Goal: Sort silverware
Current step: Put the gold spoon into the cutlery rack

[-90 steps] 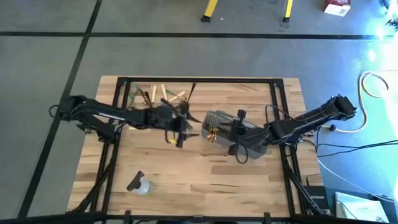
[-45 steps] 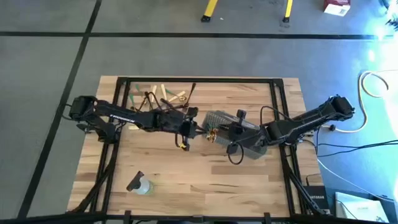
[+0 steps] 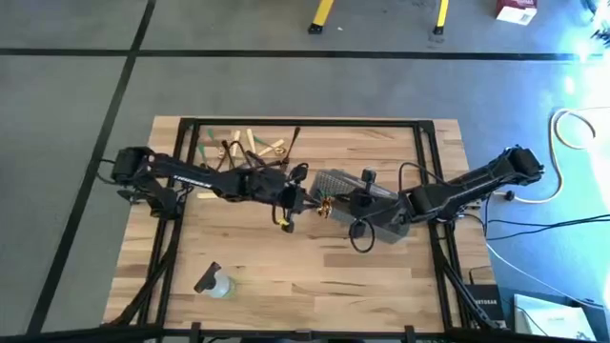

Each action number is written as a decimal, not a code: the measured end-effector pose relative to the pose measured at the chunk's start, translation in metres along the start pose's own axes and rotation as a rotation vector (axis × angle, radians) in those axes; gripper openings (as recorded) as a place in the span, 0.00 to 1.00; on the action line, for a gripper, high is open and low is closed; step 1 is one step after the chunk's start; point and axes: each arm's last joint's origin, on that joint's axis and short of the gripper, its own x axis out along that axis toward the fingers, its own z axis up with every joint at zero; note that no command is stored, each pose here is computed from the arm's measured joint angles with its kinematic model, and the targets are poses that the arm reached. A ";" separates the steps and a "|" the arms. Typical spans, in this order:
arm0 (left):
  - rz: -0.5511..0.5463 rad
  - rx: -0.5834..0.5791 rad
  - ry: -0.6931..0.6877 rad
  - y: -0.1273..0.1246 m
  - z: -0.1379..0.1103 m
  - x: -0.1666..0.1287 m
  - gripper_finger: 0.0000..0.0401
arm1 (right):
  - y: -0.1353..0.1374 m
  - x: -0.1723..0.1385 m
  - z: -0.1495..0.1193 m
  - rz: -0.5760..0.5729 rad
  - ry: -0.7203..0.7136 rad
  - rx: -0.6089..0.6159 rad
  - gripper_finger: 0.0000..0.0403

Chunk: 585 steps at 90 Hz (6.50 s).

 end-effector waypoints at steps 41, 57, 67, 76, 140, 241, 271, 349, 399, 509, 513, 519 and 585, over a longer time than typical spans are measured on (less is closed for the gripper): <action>0.054 -0.017 0.073 0.013 -0.001 0.006 0.00 | 0.002 0.004 -0.002 0.041 0.016 0.032 0.00; 0.057 -0.020 0.076 0.014 -0.002 0.007 0.00 | 0.006 0.009 -0.004 0.046 0.031 0.018 0.00; 0.058 -0.020 0.073 0.014 -0.001 0.007 0.00 | 0.005 0.008 -0.004 0.047 0.032 0.001 0.00; 0.055 -0.020 0.081 0.014 -0.002 0.007 0.00 | 0.000 0.001 0.000 0.046 0.002 0.017 0.00; 0.084 0.015 0.125 0.015 -0.006 0.007 0.00 | -0.013 0.029 -0.009 0.027 0.086 0.028 0.00; 0.268 -0.056 0.176 0.042 0.020 -0.054 0.00 | -0.009 0.027 -0.004 0.201 0.047 0.122 0.00; 0.093 -0.110 0.183 0.032 -0.004 -0.018 0.00 | -0.008 0.027 -0.004 0.248 0.055 0.142 0.00; 0.001 -0.116 0.008 0.022 0.002 0.004 0.00 | -0.005 0.027 -0.011 0.306 0.106 0.130 0.00; 0.029 -0.092 0.065 0.018 -0.008 0.013 0.00 | -0.005 0.027 -0.020 0.296 0.185 0.098 0.00; 0.115 -0.052 -0.010 0.026 -0.001 0.012 0.00 | -0.015 0.020 0.002 0.177 0.154 0.074 0.00; 0.119 -0.054 -0.006 0.028 -0.002 0.012 0.00 | -0.015 0.020 0.002 0.178 0.153 0.074 0.00; 0.124 -0.067 -0.005 0.030 -0.002 0.012 0.00 | -0.014 0.021 0.004 0.197 0.137 0.083 0.00; 0.116 -0.055 0.026 0.028 -0.013 0.021 0.00 | -0.020 0.009 0.012 0.252 0.146 0.085 0.00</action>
